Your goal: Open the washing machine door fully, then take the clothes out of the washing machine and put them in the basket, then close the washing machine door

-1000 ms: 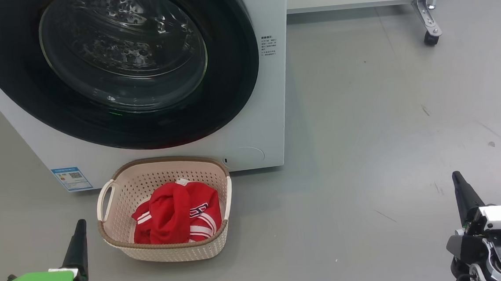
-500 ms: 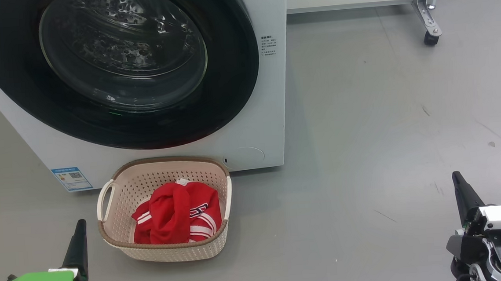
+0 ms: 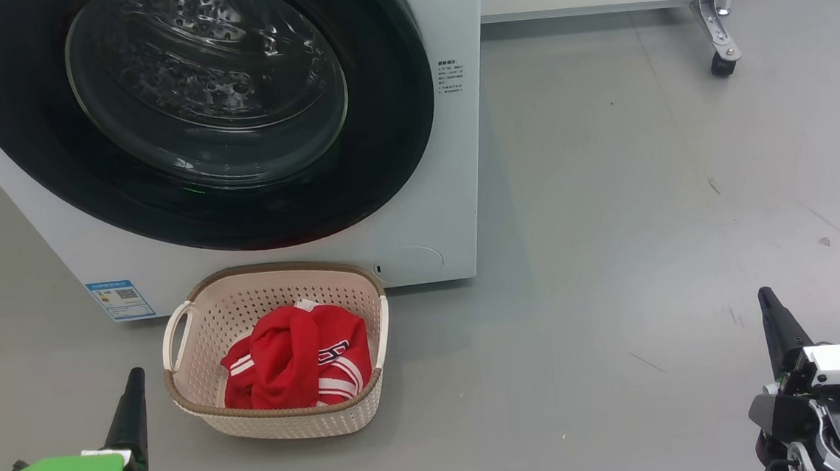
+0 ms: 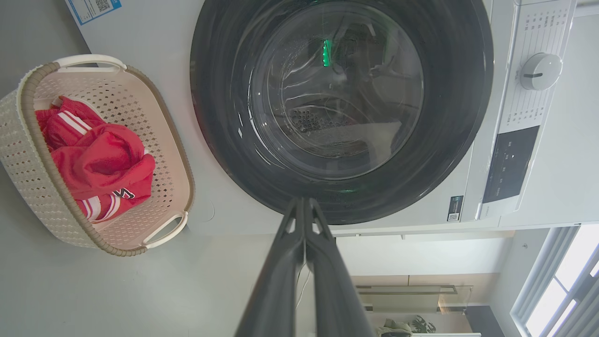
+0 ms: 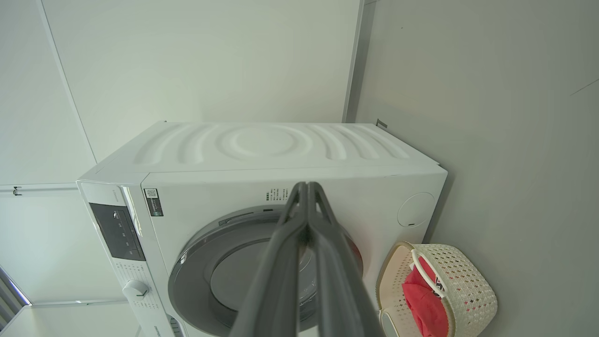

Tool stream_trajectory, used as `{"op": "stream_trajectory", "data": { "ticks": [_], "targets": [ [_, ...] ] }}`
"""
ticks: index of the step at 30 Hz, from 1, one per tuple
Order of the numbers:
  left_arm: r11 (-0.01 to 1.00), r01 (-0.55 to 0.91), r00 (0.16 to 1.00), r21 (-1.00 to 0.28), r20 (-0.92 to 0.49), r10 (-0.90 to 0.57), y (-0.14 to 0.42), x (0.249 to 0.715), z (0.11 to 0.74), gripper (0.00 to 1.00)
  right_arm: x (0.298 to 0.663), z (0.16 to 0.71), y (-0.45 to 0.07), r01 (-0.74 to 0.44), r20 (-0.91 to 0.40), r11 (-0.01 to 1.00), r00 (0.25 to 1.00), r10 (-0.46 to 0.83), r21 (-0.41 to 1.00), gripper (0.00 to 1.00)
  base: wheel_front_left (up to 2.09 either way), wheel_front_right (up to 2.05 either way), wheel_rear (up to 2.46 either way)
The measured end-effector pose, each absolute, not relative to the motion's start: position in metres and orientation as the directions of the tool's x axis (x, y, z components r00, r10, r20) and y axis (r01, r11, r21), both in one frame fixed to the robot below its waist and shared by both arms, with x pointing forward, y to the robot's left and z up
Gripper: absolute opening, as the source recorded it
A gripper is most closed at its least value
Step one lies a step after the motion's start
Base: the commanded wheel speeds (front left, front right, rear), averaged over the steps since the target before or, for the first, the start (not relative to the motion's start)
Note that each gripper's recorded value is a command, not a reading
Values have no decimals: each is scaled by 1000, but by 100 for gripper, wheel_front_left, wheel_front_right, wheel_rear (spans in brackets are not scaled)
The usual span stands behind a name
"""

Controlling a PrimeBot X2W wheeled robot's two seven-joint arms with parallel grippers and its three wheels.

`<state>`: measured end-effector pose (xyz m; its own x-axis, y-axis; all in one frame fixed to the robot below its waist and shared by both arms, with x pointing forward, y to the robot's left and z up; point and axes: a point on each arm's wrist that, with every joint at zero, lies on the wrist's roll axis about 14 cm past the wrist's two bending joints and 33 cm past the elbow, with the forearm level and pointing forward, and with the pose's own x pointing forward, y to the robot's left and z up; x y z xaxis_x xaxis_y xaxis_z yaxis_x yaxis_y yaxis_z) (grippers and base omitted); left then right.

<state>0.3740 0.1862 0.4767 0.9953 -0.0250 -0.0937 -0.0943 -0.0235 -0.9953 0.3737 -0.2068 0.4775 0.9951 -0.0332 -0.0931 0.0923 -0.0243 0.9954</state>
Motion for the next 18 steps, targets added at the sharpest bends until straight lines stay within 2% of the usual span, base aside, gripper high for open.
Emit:
{"op": "stream_trajectory", "data": {
  "ticks": [18],
  "targets": [
    [-25, -94, 995, -995, -93, -24, 186, 374, 477, 0, 374, 477, -207, 92, -93, -25, 995, -34, 995, 0, 0, 0, 0]
  ]
}}
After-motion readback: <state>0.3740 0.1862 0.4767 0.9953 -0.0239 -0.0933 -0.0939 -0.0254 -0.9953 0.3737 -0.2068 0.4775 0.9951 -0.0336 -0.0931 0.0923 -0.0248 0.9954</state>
